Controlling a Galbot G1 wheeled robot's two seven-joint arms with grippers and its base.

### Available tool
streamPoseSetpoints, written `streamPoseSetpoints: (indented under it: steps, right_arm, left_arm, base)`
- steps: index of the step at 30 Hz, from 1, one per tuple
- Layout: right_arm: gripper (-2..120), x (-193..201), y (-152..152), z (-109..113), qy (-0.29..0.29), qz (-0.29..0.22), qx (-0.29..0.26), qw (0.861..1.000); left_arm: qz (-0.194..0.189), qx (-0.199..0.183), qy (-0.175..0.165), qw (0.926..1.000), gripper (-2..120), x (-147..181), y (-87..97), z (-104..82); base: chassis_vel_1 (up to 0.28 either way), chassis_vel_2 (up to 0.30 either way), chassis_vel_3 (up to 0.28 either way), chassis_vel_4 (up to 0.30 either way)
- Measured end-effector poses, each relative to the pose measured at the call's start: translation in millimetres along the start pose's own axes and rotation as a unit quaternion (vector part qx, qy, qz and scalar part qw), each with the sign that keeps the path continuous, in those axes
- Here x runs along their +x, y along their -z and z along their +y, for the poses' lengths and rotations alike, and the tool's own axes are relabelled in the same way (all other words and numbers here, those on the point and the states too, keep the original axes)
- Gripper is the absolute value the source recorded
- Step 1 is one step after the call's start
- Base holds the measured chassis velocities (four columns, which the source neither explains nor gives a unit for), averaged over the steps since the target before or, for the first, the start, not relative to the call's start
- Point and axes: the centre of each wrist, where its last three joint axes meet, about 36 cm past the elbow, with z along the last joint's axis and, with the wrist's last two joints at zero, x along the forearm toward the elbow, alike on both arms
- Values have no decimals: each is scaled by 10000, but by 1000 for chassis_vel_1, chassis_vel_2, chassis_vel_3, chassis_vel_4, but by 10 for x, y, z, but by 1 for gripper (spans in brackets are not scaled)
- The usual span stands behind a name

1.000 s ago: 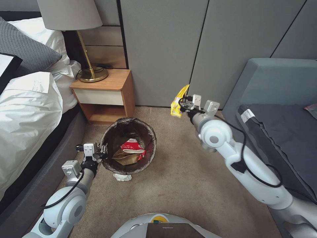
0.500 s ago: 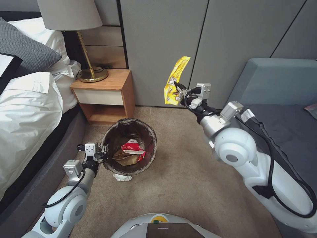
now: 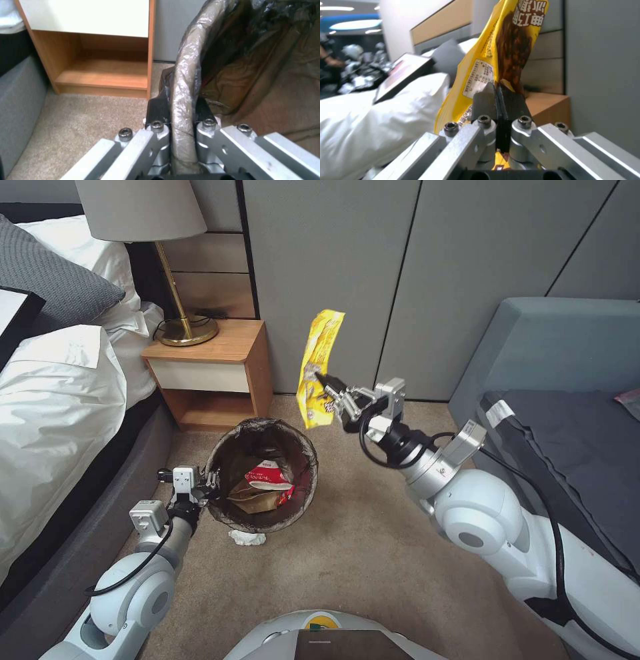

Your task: Pick up the trash bin, then pick up the garbage from the floor and place it into the trash bin.

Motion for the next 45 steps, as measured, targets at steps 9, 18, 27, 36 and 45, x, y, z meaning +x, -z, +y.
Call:
streamPoseSetpoints:
  steps: [9,18,27,36,45]
  right_arm:
    - [0,2,-186,129,920,516,202,9942]
    - [0,-153,-353,208,1313,849,223,9874]
    - [0,-206,-513,249,1413,1100,180,9837]
    - [0,-263,-700,307,1488,1350,127,9795]
    - [0,-349,-899,340,1501,1621,133,9752]
  left_arm:
    - [-49,-27,-44,10000,4,-33,36,3]
    - [-73,-27,-37,10000,4,-37,54,15]
    - [-106,-19,-40,9999,4,-48,72,19]
    - [-142,4,-50,9999,4,-64,93,15]
    - [-154,33,-44,9999,4,-70,113,19]
  base:
    - [0,0,0,0]
    - [0,0,0,0]
    - [0,0,0,0]
    - [0,0,0,0]
    - [0,0,0,0]
